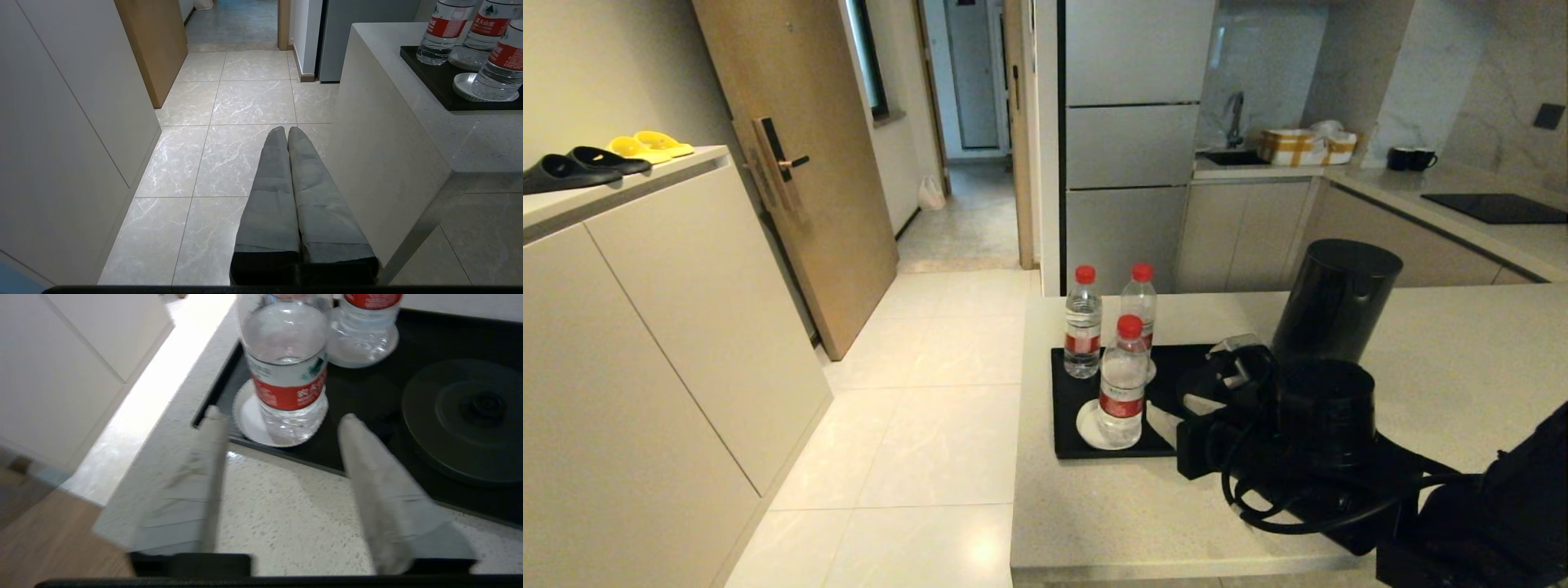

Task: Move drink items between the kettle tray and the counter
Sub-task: Pick up the bottled water

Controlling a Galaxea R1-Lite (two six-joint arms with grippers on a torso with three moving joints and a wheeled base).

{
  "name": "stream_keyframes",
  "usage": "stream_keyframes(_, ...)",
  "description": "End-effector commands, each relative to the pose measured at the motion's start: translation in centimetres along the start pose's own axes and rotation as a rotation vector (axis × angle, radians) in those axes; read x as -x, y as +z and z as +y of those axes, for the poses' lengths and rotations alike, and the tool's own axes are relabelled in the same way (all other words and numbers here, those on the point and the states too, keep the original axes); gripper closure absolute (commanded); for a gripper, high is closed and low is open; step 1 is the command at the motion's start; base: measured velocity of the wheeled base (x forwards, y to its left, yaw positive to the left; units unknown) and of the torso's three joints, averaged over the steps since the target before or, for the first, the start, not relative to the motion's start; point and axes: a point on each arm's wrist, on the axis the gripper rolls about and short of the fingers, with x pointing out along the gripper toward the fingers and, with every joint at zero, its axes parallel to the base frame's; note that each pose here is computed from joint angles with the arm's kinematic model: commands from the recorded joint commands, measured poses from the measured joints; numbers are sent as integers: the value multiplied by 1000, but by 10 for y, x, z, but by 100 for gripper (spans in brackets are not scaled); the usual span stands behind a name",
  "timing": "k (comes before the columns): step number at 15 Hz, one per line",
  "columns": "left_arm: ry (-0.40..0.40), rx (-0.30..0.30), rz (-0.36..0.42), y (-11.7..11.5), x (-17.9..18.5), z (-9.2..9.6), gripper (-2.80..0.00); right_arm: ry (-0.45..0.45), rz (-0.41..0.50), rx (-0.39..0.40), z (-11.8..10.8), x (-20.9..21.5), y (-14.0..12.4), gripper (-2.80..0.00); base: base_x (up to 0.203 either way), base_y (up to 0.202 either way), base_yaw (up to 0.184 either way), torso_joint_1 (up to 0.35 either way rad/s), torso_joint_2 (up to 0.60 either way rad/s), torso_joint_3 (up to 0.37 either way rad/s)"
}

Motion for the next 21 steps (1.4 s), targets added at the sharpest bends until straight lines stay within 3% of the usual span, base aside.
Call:
stream_keyframes(1,1,0,2,0,0,0,0,-41,5,10,3,-11,-12,-280,0,0,0,0,0,0)
stream_keyframes(5,0,0,1,0,0,0,0,-118,-64,60,6,-35,-34,-280,0,0,0,0,0,0)
stream_keyframes(9,1,0,2,0,0,0,0,-142,-111,61,9,-46,-29,-280,0,0,0,0,0,0)
stream_keyframes(14,0,0,2,0,0,0,0,-137,-100,59,10,-58,-24,-280,0,0,0,0,0,0)
stream_keyframes(21,1,0,2,0,0,0,0,-183,-111,35,-7,-108,-10,-280,0,0,0,0,0,0)
